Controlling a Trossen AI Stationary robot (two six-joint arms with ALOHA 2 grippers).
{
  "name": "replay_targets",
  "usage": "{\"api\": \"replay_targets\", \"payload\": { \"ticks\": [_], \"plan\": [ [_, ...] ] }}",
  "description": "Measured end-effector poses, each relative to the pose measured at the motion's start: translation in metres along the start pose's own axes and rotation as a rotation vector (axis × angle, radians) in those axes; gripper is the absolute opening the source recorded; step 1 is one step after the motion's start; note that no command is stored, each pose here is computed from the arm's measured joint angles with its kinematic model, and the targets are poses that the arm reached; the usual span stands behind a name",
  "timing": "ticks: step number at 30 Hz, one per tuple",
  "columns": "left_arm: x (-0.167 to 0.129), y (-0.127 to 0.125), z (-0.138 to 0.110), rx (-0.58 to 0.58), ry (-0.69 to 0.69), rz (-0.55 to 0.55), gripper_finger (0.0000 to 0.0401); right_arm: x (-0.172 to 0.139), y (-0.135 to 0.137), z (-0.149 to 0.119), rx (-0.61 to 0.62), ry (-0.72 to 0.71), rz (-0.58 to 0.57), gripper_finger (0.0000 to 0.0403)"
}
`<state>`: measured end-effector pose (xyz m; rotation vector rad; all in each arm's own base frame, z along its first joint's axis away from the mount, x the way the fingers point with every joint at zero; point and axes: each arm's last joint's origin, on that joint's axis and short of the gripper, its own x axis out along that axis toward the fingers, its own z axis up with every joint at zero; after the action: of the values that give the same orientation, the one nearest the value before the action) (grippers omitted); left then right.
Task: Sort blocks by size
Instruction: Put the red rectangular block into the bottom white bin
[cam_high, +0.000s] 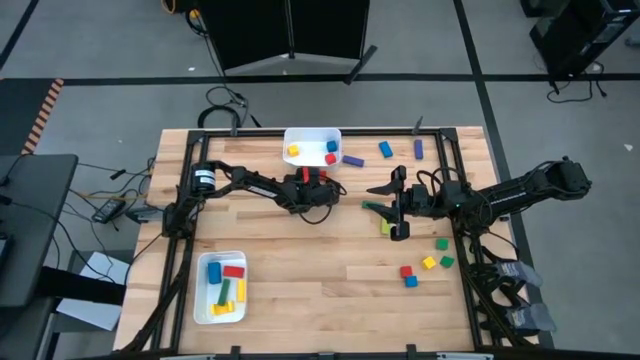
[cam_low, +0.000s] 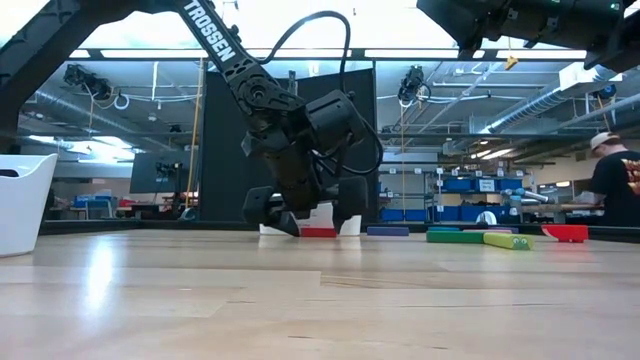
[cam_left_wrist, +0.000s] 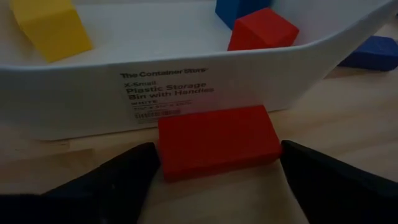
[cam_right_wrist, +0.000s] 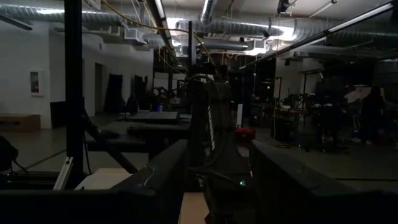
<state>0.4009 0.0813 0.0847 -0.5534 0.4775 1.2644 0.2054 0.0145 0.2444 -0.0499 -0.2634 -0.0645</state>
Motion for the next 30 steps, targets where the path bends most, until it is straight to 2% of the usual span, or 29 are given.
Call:
{"api": "replay_targets", "payload": {
  "ticks": [8, 20, 30],
  "plan": [
    [-0.002, -0.001, -0.002, 0.001, 0.000, -0.002, 0.0281, 0.000, 0.000, 0.000, 0.000, 0.000, 0.000, 0.0183],
    [-0.015, -0.007, -0.011, 0.023, -0.010, -0.032, 0.0281, 0.000, 0.000, 0.000, 0.000, 0.000, 0.000, 0.0183],
    [-0.060, -0.019, -0.015, 0.082, 0.062, -0.155, 0.0281, 0.000, 0.000, 0.000, 0.000, 0.001, 0.000, 0.0183]
  ]
}}
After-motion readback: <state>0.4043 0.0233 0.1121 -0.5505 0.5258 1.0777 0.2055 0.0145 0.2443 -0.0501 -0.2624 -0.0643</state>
